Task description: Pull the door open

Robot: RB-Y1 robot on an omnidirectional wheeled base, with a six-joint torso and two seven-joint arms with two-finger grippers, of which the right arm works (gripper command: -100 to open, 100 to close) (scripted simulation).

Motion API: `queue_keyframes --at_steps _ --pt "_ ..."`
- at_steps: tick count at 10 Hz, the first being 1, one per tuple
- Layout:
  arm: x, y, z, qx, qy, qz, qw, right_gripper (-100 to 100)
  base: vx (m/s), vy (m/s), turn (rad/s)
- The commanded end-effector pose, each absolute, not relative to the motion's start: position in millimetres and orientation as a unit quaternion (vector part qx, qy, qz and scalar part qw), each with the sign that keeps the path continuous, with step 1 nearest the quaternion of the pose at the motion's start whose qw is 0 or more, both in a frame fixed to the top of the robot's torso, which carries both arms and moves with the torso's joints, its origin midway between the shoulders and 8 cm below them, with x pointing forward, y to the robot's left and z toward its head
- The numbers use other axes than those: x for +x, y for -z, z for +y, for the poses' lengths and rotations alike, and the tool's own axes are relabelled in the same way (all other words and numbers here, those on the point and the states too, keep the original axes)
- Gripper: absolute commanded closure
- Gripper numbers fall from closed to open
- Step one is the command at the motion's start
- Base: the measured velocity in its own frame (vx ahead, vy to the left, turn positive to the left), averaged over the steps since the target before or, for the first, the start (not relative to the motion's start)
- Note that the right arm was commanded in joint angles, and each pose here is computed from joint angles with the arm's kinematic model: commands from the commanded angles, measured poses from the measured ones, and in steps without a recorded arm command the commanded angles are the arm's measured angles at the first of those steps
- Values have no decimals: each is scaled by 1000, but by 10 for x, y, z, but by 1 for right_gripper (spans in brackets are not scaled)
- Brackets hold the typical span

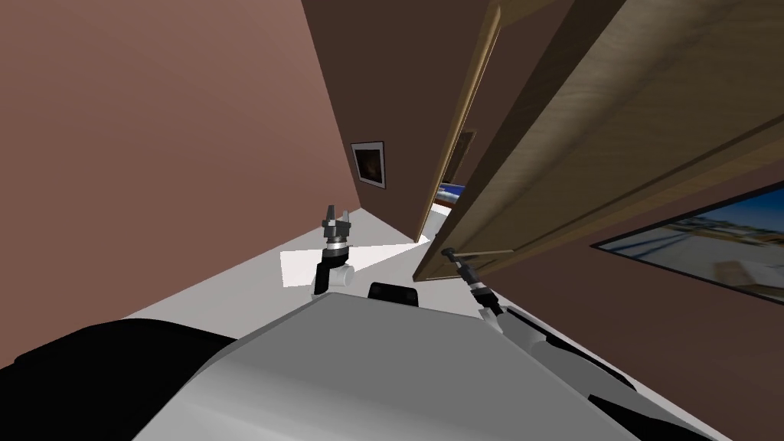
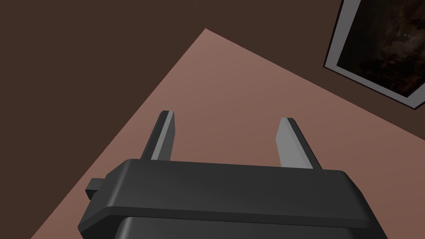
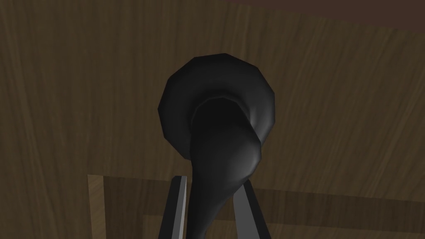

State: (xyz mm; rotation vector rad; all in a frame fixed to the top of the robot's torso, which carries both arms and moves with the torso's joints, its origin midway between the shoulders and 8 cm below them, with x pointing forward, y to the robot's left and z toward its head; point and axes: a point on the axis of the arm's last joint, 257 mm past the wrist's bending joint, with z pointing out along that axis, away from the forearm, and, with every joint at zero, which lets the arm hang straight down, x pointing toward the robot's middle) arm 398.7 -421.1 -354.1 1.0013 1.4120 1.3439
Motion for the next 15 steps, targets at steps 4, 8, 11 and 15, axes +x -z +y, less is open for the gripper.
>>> queue_keyframes --at_steps 4,8,11,15 --pt "4104 3553 -4091 402 -547 577 454 100 -132 -80 76" --pt "4209 3547 -4067 399 -541 583 456 100 -165 -102 92" --pt "4156 3565 -4078 404 -544 579 453 100 -130 -66 171" --pt "4077 3558 -4175 407 -542 576 458 100 -186 -103 195"
